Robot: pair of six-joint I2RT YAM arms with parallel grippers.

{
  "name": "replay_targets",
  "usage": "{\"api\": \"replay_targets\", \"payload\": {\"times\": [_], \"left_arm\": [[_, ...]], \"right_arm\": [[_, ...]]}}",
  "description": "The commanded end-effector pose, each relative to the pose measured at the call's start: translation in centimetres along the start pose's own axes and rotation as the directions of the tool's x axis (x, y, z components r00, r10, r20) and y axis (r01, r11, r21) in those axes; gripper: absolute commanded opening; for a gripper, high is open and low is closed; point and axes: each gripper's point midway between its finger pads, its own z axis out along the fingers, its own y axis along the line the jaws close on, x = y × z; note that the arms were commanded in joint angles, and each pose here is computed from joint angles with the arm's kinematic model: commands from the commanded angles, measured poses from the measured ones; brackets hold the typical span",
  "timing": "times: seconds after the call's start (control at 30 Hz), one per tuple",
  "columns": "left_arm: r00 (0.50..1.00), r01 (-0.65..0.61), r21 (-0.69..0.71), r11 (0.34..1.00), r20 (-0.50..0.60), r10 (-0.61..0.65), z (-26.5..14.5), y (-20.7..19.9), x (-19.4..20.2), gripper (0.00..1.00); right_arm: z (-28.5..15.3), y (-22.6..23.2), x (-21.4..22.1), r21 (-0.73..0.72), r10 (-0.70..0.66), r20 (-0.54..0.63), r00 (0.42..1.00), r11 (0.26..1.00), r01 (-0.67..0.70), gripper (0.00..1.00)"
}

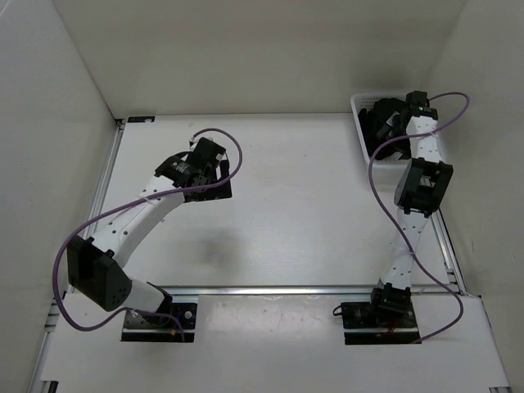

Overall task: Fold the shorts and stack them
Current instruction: Grab the shorts from the pile, then move the shorts to the center of the board

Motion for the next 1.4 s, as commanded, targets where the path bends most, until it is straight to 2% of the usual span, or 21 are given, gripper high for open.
{"api": "replay_targets", "payload": {"times": [0.0, 0.1, 0.13, 0.17, 0.2, 0.23, 0.3, 0.47, 0.5, 0.57, 0.7, 0.77, 0.8, 0.87, 0.9, 1.0, 1.1, 1.17, 1.3, 1.33, 1.37], "left_arm": [[0.999, -0.002, 0.019, 1.0, 0.053, 0.001, -0.8, -0.7, -2.0, 1.0], [0.999, -0.004, 0.024, 1.0, 0.044, 0.003, -0.5, -1.3, -2.2, 1.0], [0.999, -0.008, 0.018, 1.0, 0.034, 0.008, 0.0, -1.5, -2.3, 1.0], [1.0, -0.012, 0.004, 1.0, 0.029, 0.012, 0.4, -1.4, -2.2, 1.0], [0.999, -0.007, 0.011, 1.0, 0.041, 0.007, 0.2, -1.7, -2.9, 1.0], [0.999, -0.01, 0.007, 1.0, 0.034, 0.01, 0.5, -1.8, -2.7, 1.0], [0.999, -0.006, 0.022, 1.0, 0.04, 0.005, 0.2, -2.1, -3.1, 1.0], [0.997, 0.038, 0.0, 0.999, 0.069, -0.038, -0.5, -0.9, -3.1, 1.0], [0.994, 0.067, 0.003, 0.998, 0.083, -0.067, -0.9, -0.4, -3.5, 1.0], [0.995, 0.091, 0.033, 0.995, 0.042, -0.092, -0.6, -0.3, -2.3, 1.0], [0.995, 0.096, 0.085, 0.992, 0.011, -0.097, -0.8, 0.0, -1.8, 1.0], [0.993, 0.103, 0.104, 0.989, 0.039, -0.107, -1.8, -0.1, -2.5, 1.0], [0.992, 0.106, 0.1, 0.989, 0.056, -0.112, -2.1, 0.1, -2.8, 1.0], [0.985, 0.118, 0.096, 0.988, 0.113, -0.128, -3.7, 0.5, -4.4, 1.0], [0.982, 0.131, 0.058, 0.99, 0.132, -0.138, -3.7, 1.3, -5.2, 1.0], [0.972, 0.163, -0.002, 0.987, 0.171, -0.16, -5.2, 2.9, -7.4, 1.0], [0.964, 0.193, -0.046, 0.98, 0.194, -0.181, -6.4, 4.3, -9.0, 1.0], [0.949, 0.238, -0.045, 0.97, 0.222, -0.223, -7.2, 5.2, -10.2, 1.0], [0.94, 0.281, -0.022, 0.959, 0.207, -0.271, -7.8, 6.6, -10.0, 1.0], [0.931, 0.292, 0.009, 0.956, 0.225, -0.286, -8.2, 6.5, -10.3, 1.0], [0.936, 0.285, 0.015, 0.959, 0.212, -0.281, -7.9, 6.6, -9.8, 1.0]], "right_arm": [[0.5, 1.9, -2.0, -0.076, -0.005, 0.057, 0.998, 0.997, 0.01, 0.96], [0.9, 1.8, -2.5, -0.074, -0.027, 0.084, 0.996, 0.997, 0.033, 0.67], [0.4, 2.2, -2.6, -0.094, -0.026, 0.09, 0.996, 0.995, 0.035, 0.48], [0.4, 2.0, -2.3, -0.089, -0.027, 0.08, 0.996, 0.995, 0.035, 0.34], [-0.1, 2.2, -2.8, -0.098, -0.025, 0.099, 0.995, 0.995, 0.035, 0.08], [-1.1, 2.1, -3.2, -0.094, -0.023, 0.115, 0.993, 0.995, 0.034, 0.0], [-2.7, 2.5, -3.7, -0.115, -0.009, 0.133, 0.991, 0.993, 0.025, 0.0], [-12.5, 5.5, -5.6, -0.24, 0.002, 0.255, 0.967, 0.969, 0.062, 0.0], [-16.5, 5.7, -7.0, -0.262, 0.013, 0.33, 0.944, 0.962, 0.079, 0.0], [-20.1, 7.2, -6.5, -0.3, 0.004, 0.37, 0.929, 0.947, 0.115, 0.0], [-31.0, 9.2, -5.6, -0.359, -0.035, 0.527, 0.849, 0.897, 0.26, 0.0], [-35.0, 11.0, -3.9, -0.38, -0.069, 0.579, 0.812, 0.859, 0.344, 0.0], [-38.9, 11.9, -2.5, -0.393, -0.09, 0.632, 0.77, 0.819, 0.418, 0.0], [-42.0, 12.7, -0.6, -0.394, -0.121, 0.668, 0.734, 0.78, 0.486, 0.0], [-44.9, 13.5, 1.4, -0.407, -0.14, 0.698, 0.702, 0.73, 0.55, 0.0], [-50.0, 14.6, 6.0, -0.467, -0.144, 0.725, 0.673, 0.616, 0.634, 0.0], [-52.1, 15.2, 11.3, -0.527, -0.181, 0.71, 0.68, 0.503, 0.685, 0.0], [-51.5, 15.1, 14.6, -0.553, -0.23, 0.677, 0.699, 0.468, 0.689, 0.0], [-45.2, 13.8, 19.2, -0.549, -0.347, 0.563, 0.75, 0.522, 0.653, 0.0], [-41.7, 13.3, 20.8, -0.53, -0.403, 0.505, 0.763, 0.553, 0.643, 0.1], [-39.8, 12.8, 21.5, -0.518, -0.429, 0.468, 0.772, 0.575, 0.634, 0.32]]}}
